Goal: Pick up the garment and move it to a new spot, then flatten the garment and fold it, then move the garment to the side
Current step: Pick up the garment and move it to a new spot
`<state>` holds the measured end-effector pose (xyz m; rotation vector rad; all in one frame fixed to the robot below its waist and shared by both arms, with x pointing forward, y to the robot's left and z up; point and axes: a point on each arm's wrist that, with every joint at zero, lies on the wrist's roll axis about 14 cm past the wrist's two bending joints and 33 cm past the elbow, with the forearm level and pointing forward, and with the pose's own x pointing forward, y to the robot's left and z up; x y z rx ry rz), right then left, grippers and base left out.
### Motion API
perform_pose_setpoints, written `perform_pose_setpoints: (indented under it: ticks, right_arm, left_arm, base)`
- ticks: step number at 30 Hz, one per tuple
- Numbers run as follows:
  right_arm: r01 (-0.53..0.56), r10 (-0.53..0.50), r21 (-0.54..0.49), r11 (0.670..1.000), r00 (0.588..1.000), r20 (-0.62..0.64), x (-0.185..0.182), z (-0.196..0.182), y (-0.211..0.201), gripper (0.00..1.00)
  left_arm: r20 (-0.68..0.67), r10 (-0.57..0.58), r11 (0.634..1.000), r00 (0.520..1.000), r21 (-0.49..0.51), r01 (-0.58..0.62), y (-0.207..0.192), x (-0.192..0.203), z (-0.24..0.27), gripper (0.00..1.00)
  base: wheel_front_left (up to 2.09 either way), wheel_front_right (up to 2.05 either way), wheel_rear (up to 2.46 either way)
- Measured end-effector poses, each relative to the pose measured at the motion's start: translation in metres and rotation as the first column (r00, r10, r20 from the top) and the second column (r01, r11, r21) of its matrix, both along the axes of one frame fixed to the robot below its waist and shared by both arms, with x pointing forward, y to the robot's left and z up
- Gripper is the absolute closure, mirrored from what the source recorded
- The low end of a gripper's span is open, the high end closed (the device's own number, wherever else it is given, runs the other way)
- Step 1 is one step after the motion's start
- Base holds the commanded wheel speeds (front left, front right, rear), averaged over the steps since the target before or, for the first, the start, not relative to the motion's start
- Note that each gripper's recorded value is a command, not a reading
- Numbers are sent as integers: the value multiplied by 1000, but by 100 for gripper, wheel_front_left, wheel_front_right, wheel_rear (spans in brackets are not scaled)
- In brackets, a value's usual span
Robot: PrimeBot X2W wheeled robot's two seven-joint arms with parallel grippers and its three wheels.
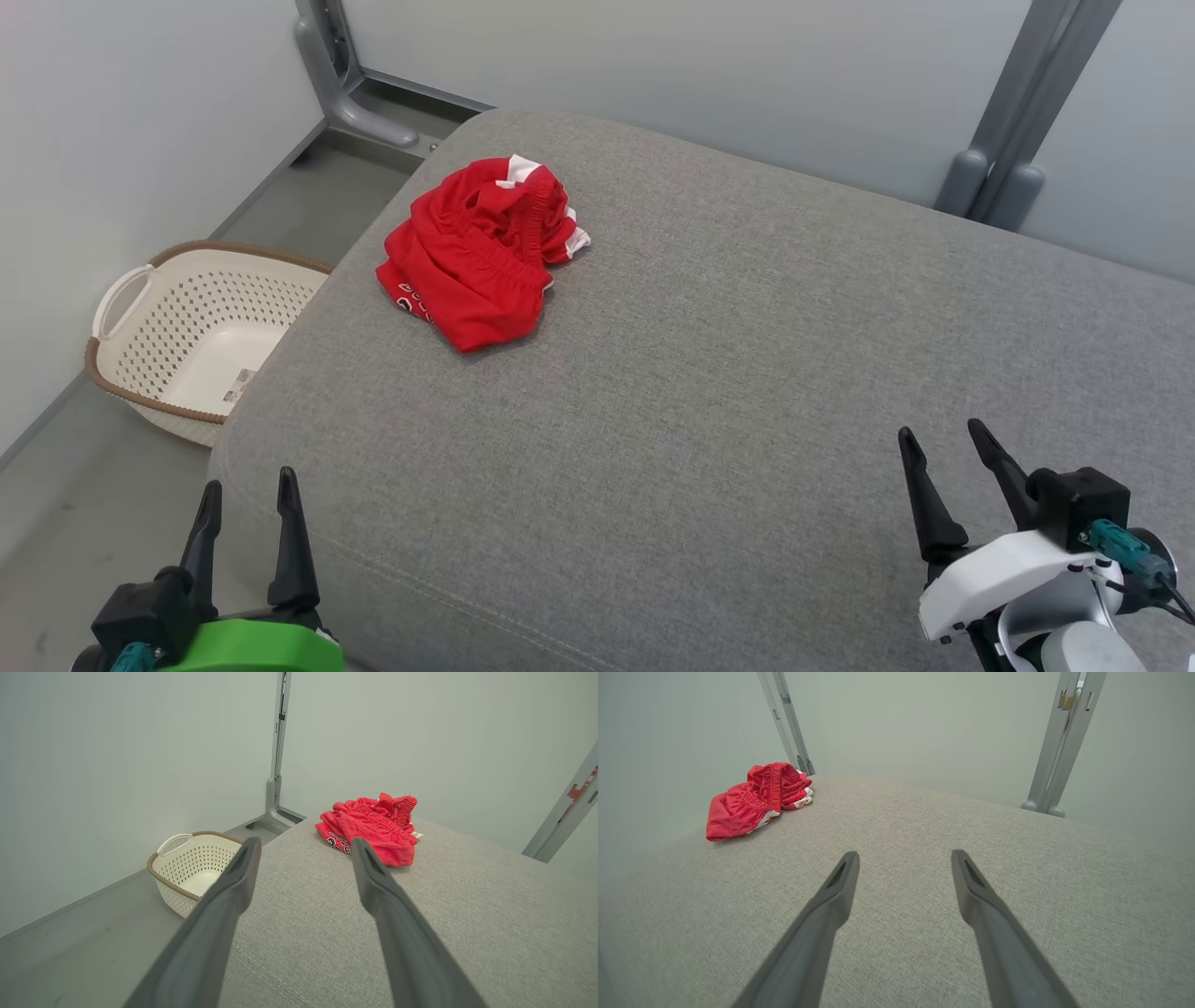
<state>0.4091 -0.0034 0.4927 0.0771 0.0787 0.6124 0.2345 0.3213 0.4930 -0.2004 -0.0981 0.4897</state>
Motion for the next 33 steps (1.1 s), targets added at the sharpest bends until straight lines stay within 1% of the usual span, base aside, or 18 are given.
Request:
perform_pose_setpoints:
  ticks: [5,7,11,15,18,20,22,26,29,31,33]
  right_arm:
    - [16,-16,5,1000,1000,-10,3,-3,-4,0]
    - [21,-21,11,1000,1000,-13,5,-4,-5,0]
    - [30,-30,10,1000,999,-17,12,-4,-8,0]
    - [33,-33,-1,999,999,-16,20,-5,-12,0]
    - [41,-41,-8,999,999,-13,27,-6,-18,0]
    - [43,-43,-13,999,999,-6,31,-5,-21,0]
    - [48,-48,-7,999,999,-4,36,-5,-23,0]
    - [74,-74,0,997,997,-1,48,-7,-33,0]
    - [100,-100,-7,995,995,-16,53,-16,-44,0]
    - [122,-122,-14,992,992,-30,54,-23,-53,0]
    - [150,-151,-20,988,988,-41,54,-28,-64,0]
  left_arm:
    - [3,-34,999,999,-5,34,-4,17,2,0]
    - [11,-29,998,1000,-63,29,0,27,-2,0]
    - [-23,-72,991,997,-114,69,1,62,-6,0]
    - [-86,-120,982,989,-154,106,3,103,-11,0]
    - [-124,-138,974,983,-195,113,5,132,-15,0]
    - [-145,-140,965,979,-243,102,9,151,-19,0]
    - [-156,-133,947,979,-312,79,12,167,-24,0]
    - [-205,-130,944,970,-326,57,22,202,-31,0]
    - [-256,-113,943,960,-331,23,31,219,-44,0]
    - [-309,-100,945,946,-327,-7,37,225,-58,0]
    - [-376,-100,944,921,-328,-31,38,230,-77,0]
  base:
    - [0,0,0]
    - [0,0,0]
    - [0,0,0]
    - [0,0,0]
    - [0,0,0]
    - [0,0,0]
    - [0,0,0]
    - [0,0,0]
    - [0,0,0]
    - [0,0,0]
    - [0,0,0]
